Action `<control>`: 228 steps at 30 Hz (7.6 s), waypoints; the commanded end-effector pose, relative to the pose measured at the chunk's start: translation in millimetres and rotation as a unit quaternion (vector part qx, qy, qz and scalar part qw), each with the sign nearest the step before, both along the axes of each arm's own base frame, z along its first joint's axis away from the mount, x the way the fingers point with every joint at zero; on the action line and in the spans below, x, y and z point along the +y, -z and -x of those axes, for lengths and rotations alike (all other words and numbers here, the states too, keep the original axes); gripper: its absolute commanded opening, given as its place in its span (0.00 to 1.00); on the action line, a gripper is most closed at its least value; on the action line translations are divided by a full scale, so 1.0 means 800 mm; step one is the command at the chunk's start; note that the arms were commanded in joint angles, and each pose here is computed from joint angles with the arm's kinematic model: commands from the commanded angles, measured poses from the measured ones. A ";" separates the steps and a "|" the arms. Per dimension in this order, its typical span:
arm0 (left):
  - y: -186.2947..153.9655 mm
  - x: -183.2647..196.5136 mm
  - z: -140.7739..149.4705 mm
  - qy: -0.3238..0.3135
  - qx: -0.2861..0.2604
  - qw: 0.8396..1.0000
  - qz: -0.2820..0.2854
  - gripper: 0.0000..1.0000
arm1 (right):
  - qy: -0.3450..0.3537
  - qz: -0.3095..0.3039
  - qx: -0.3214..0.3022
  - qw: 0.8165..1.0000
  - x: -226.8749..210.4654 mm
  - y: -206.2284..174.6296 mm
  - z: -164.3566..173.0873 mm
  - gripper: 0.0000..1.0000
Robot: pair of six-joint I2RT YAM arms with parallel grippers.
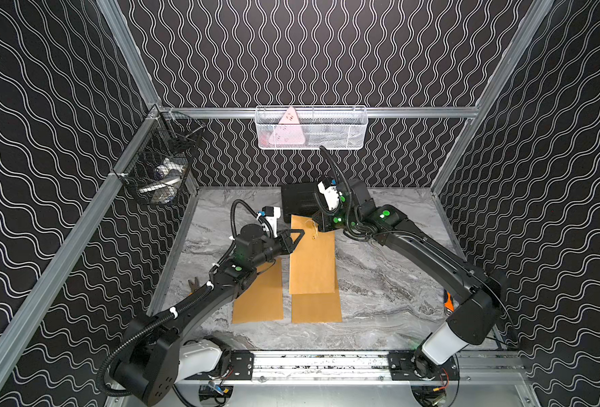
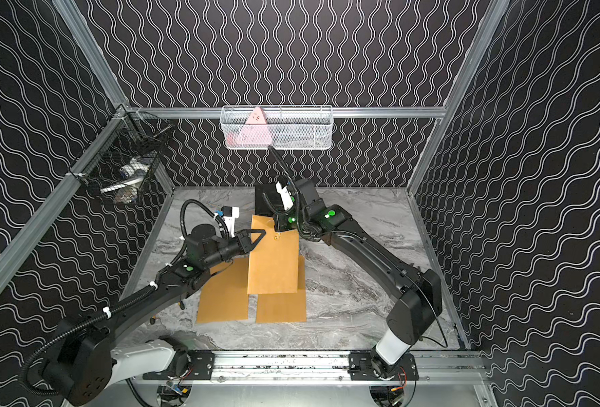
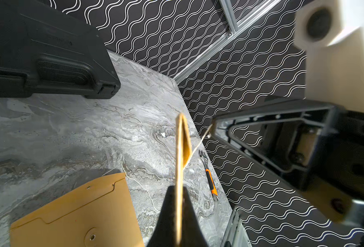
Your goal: Open the file bag
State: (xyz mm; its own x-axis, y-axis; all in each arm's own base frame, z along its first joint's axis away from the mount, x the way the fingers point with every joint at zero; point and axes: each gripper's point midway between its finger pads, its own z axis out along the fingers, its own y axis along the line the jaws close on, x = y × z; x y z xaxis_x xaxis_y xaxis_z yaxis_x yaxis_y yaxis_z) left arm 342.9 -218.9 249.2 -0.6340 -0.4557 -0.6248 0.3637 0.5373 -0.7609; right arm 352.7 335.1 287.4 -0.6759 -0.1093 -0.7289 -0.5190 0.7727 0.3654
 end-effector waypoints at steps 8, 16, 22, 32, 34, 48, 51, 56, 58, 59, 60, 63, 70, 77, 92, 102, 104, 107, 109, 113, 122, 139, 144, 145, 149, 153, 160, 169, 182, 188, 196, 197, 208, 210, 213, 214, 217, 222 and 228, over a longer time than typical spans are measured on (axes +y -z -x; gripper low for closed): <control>-0.014 -0.007 -0.004 0.001 -0.023 1.000 0.004 0.00 | -0.027 -0.005 -0.011 1.000 0.026 -0.013 0.011 0.00; -0.013 -0.007 -0.005 -0.001 -0.023 1.000 0.002 0.00 | -0.041 -0.008 -0.016 0.999 0.042 -0.020 0.018 0.00; -0.013 -0.005 -0.007 -0.008 -0.023 1.000 0.002 0.00 | -0.046 -0.008 -0.018 0.999 0.045 -0.022 0.024 0.00; -0.017 -0.001 -0.018 -0.027 -0.023 0.999 0.001 0.00 | -0.031 -0.008 -0.011 0.999 0.028 -0.013 0.035 0.00; -0.019 0.000 -0.020 -0.031 -0.025 0.999 0.001 0.00 | -0.029 -0.010 -0.008 0.999 0.026 -0.009 0.039 0.00; -0.034 0.010 -0.034 -0.051 -0.037 0.998 -0.002 0.00 | 0.003 -0.002 0.033 0.999 -0.003 0.047 0.060 0.00; -0.039 0.011 -0.036 -0.052 -0.042 0.998 0.001 0.00 | 0.007 0.003 0.041 0.999 -0.008 0.058 0.064 0.00; -0.046 0.014 -0.038 -0.055 -0.046 0.997 0.001 0.00 | 0.013 0.011 0.049 0.999 -0.014 0.071 0.067 0.00; -0.049 0.016 -0.037 -0.056 -0.048 0.997 0.002 0.00 | 0.017 0.014 0.051 0.998 -0.017 0.076 0.068 0.00; -0.049 0.017 -0.037 -0.057 -0.048 0.997 0.001 0.00 | 0.018 0.016 0.051 0.998 -0.018 0.077 0.068 0.00; -0.051 0.017 -0.037 -0.057 -0.050 0.997 0.001 0.00 | 0.020 0.018 0.052 0.998 -0.020 0.080 0.068 0.00; -0.053 0.019 -0.037 -0.059 -0.052 0.997 0.000 0.00 | 0.025 0.024 0.054 0.998 -0.024 0.085 0.069 0.00; -0.057 0.022 -0.036 -0.060 -0.056 0.997 -0.002 0.00 | 0.039 0.039 0.055 0.997 -0.036 0.093 0.068 0.00; -0.059 0.025 -0.036 -0.062 -0.057 0.996 0.001 0.00 | 0.053 0.049 0.056 0.996 -0.050 0.097 0.063 0.00; -0.062 0.029 -0.031 -0.062 -0.059 0.996 -0.003 0.00 | 0.087 0.064 0.058 0.992 -0.087 0.101 0.043 0.00; -0.063 0.029 -0.028 -0.059 -0.059 0.996 -0.002 0.00 | 0.110 0.061 0.057 0.990 -0.116 0.095 0.023 0.00; -0.061 0.028 -0.028 -0.057 -0.058 0.997 -0.001 0.00 | 0.112 0.060 0.054 0.990 -0.119 0.091 0.020 0.00; -0.059 0.029 -0.026 -0.056 -0.056 0.997 -0.001 0.00 | 0.115 0.059 0.050 0.990 -0.122 0.085 0.013 0.00; -0.058 0.028 -0.024 -0.053 -0.054 0.997 0.001 0.00 | 0.115 0.055 0.045 0.991 -0.123 0.078 0.009 0.00; -0.051 0.027 -0.021 -0.048 -0.049 0.998 0.005 0.00 | 0.110 0.047 0.032 0.992 -0.117 0.062 0.001 0.00; -0.034 0.025 -0.012 -0.039 -0.034 0.999 0.015 0.00 | 0.093 0.040 0.018 0.995 -0.100 0.038 -0.017 0.00; -0.010 -0.006 0.007 -0.010 -0.022 1.000 0.006 0.00 | 0.034 0.031 -0.007 0.999 -0.036 -0.001 -0.025 0.00; -0.002 -0.013 0.006 -0.007 -0.019 1.000 0.000 0.00 | 0.013 0.031 -0.020 0.999 -0.012 -0.015 -0.018 0.00; -0.002 -0.015 0.006 -0.006 -0.019 1.000 -0.001 0.00 | 0.010 0.030 -0.022 0.999 -0.008 -0.017 -0.016 0.00; 0.001 -0.020 0.006 -0.003 -0.017 1.000 0.000 0.00 | -0.006 0.026 -0.030 0.999 0.010 -0.026 -0.009 0.00; 0.003 -0.022 0.007 -0.001 -0.017 1.000 -0.001 0.00 | -0.018 0.025 -0.036 0.999 0.024 -0.033 -0.004 0.00; 0.004 -0.024 0.006 -0.002 -0.016 1.000 -0.001 0.00 | -0.041 0.021 -0.044 0.998 0.049 -0.042 0.009 0.00; 0.004 -0.025 0.005 -0.001 -0.017 1.000 0.001 0.00 | -0.055 0.022 -0.053 0.997 0.066 -0.050 0.020 0.00; -0.002 -0.026 0.007 0.002 -0.021 1.000 -0.003 0.00 | 0.001 0.099 -0.049 0.994 -0.005 -0.002 0.034 0.25; -0.007 -0.027 0.008 0.005 -0.023 1.000 0.002 0.00 | -0.002 0.114 -0.032 0.993 -0.007 0.022 0.032 0.32; -0.009 -0.023 0.012 0.004 -0.026 1.000 -0.003 0.00 | -0.004 0.116 -0.025 0.993 -0.002 0.032 0.021 0.34; -0.010 -0.023 0.012 0.005 -0.027 1.000 -0.002 0.00 | -0.004 0.117 -0.024 0.993 -0.002 0.032 0.020 0.35; -0.013 -0.026 0.011 0.008 -0.029 1.000 0.002 0.00 | -0.012 0.101 -0.021 0.995 0.002 0.030 0.019 0.37; -0.014 -0.027 0.012 0.009 -0.030 1.000 0.003 0.00 | -0.015 0.096 -0.020 0.995 0.004 0.030 0.018 0.36; -0.015 -0.027 0.012 0.010 -0.030 0.999 0.002 0.00 | -0.018 0.090 -0.020 0.996 0.006 0.028 0.018 0.34; -0.015 -0.027 0.012 0.010 -0.031 0.999 0.002 0.00 | -0.019 0.088 -0.020 0.996 0.007 0.028 0.018 0.34; -0.016 -0.027 0.012 0.010 -0.032 0.999 0.003 0.00 | -0.023 0.081 -0.018 0.996 0.009 0.026 0.017 0.31; -0.016 -0.027 0.013 0.011 -0.032 0.999 0.005 0.00 | -0.023 0.076 -0.019 0.997 0.009 0.025 0.016 0.30; -0.017 -0.027 0.015 0.013 -0.034 0.999 0.007 0.00 | -0.022 0.072 -0.017 0.997 0.008 0.026 0.013 0.20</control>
